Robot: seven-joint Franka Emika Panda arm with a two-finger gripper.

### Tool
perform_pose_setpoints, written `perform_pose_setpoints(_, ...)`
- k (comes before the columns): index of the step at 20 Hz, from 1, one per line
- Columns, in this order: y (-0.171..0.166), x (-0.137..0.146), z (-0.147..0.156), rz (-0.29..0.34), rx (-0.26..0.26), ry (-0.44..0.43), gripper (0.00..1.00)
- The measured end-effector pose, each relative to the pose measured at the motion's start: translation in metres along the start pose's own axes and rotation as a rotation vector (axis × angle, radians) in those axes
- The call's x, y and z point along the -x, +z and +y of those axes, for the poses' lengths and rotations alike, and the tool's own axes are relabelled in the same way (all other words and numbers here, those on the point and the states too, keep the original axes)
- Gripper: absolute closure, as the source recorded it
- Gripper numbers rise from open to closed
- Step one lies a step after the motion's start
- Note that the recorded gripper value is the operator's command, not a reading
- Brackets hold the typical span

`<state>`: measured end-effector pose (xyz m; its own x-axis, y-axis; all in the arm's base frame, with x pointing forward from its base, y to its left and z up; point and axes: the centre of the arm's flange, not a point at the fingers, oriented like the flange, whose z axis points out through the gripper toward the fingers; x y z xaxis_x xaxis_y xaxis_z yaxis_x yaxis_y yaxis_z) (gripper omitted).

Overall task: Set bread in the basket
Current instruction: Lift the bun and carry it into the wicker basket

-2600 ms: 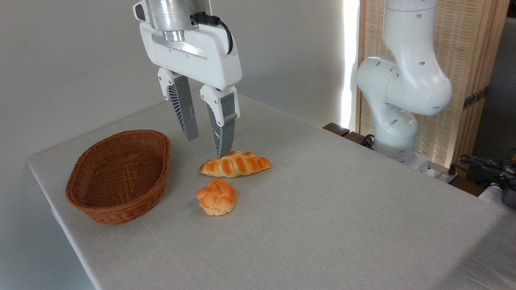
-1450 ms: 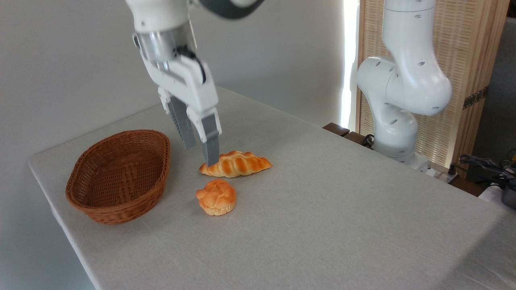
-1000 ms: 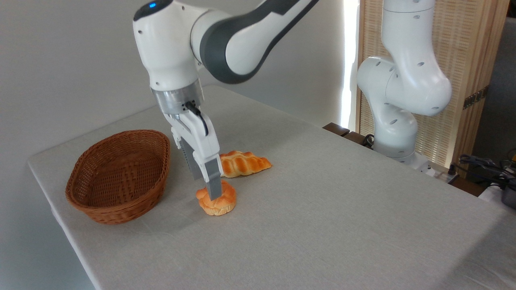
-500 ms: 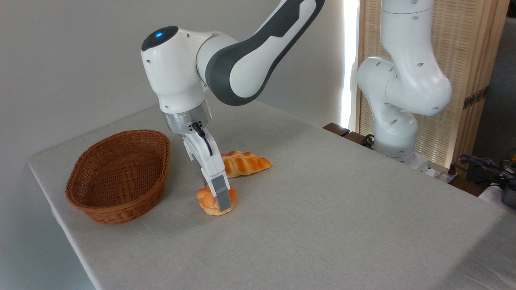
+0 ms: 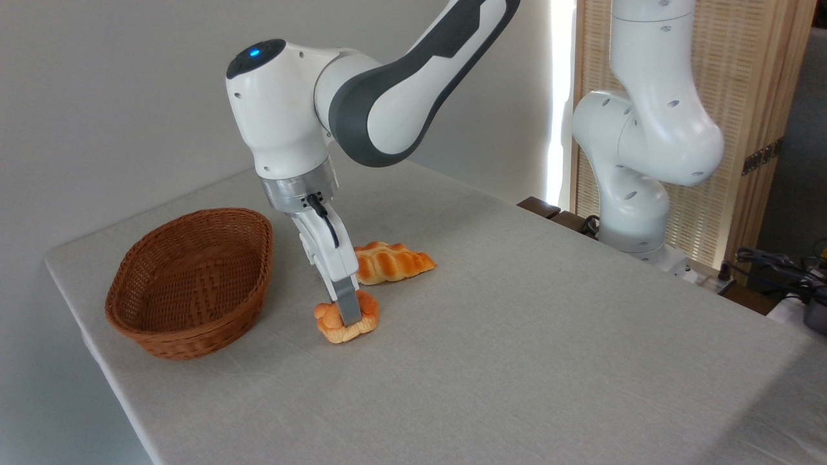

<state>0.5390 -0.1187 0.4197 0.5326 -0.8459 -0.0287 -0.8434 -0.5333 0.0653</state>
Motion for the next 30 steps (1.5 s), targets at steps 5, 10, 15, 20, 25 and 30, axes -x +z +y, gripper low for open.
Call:
perform_pose_setpoints(5, -0.095, -0.021, -0.015, 0.136, -0.114, 0.0, 0.69)
perform_pose_setpoints(10, -0.131, -0.063, -0.004, 0.229, -0.111, -0.035, 0.67)
perform_pose_setpoints(15, -0.073, -0.14, 0.003, 0.306, -0.087, -0.003, 0.12)
perform_pose_setpoints(20, -0.052, -0.153, -0.008, 0.329, -0.082, -0.007, 0.0)
perform_pose_setpoints(25, -0.055, -0.152, -0.01, 0.325, -0.097, 0.0, 0.0)
perform_pose_setpoints(30, -0.06, -0.15, -0.013, 0.328, -0.108, -0.004, 0.0)
